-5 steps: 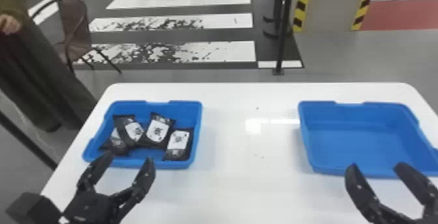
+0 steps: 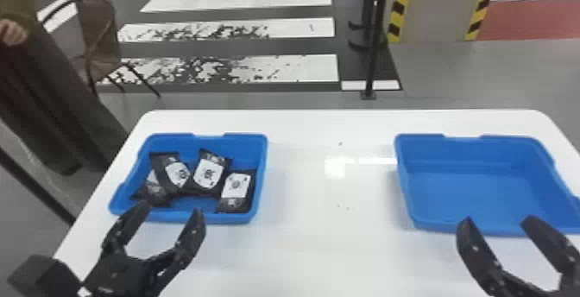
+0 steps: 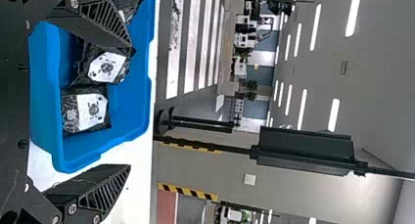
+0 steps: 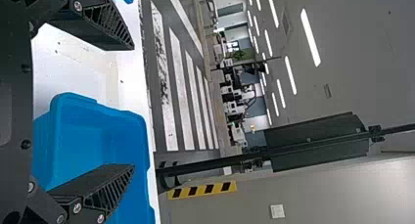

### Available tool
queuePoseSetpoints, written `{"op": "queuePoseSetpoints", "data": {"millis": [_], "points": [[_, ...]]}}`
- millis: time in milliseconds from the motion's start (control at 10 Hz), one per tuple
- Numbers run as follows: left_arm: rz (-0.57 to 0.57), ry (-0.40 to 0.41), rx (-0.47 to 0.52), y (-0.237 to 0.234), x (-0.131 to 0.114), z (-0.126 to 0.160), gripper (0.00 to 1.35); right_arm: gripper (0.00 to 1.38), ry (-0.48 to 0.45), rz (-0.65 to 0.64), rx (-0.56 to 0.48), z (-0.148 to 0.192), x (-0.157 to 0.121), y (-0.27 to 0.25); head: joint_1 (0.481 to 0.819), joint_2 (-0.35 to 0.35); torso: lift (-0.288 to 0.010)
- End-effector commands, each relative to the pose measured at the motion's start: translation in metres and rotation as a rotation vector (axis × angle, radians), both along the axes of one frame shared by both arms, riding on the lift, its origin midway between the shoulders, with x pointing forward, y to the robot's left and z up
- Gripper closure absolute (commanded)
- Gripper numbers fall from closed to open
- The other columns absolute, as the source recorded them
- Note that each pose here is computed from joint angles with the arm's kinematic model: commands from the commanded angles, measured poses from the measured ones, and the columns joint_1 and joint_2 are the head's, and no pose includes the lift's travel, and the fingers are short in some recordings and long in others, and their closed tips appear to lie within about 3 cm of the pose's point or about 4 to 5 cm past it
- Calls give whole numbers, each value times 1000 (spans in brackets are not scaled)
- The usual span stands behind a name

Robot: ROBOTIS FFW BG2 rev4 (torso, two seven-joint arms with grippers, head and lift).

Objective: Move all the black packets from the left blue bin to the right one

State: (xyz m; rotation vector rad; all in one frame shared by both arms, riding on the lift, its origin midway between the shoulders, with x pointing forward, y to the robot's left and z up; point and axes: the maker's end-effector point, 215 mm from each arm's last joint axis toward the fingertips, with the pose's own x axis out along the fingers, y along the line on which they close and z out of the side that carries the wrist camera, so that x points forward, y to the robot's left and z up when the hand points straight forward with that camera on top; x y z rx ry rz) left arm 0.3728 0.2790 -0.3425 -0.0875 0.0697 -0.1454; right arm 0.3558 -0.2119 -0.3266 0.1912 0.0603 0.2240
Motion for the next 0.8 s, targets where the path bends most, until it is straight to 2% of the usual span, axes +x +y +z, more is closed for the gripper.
{"op": "queuePoseSetpoints", "data": {"millis": [0, 400, 700], "points": [[2, 2, -2, 0, 0, -1, 157, 171, 0, 0, 0, 0, 0, 0, 695, 106, -140], [1, 23, -13, 0, 4, -6, 157, 171, 0, -1, 3, 0, 0, 0, 695, 106, -140], [-9, 73, -51, -4, 28, -12, 157, 171, 3, -1, 4, -1, 0, 0, 695, 103, -140]]}}
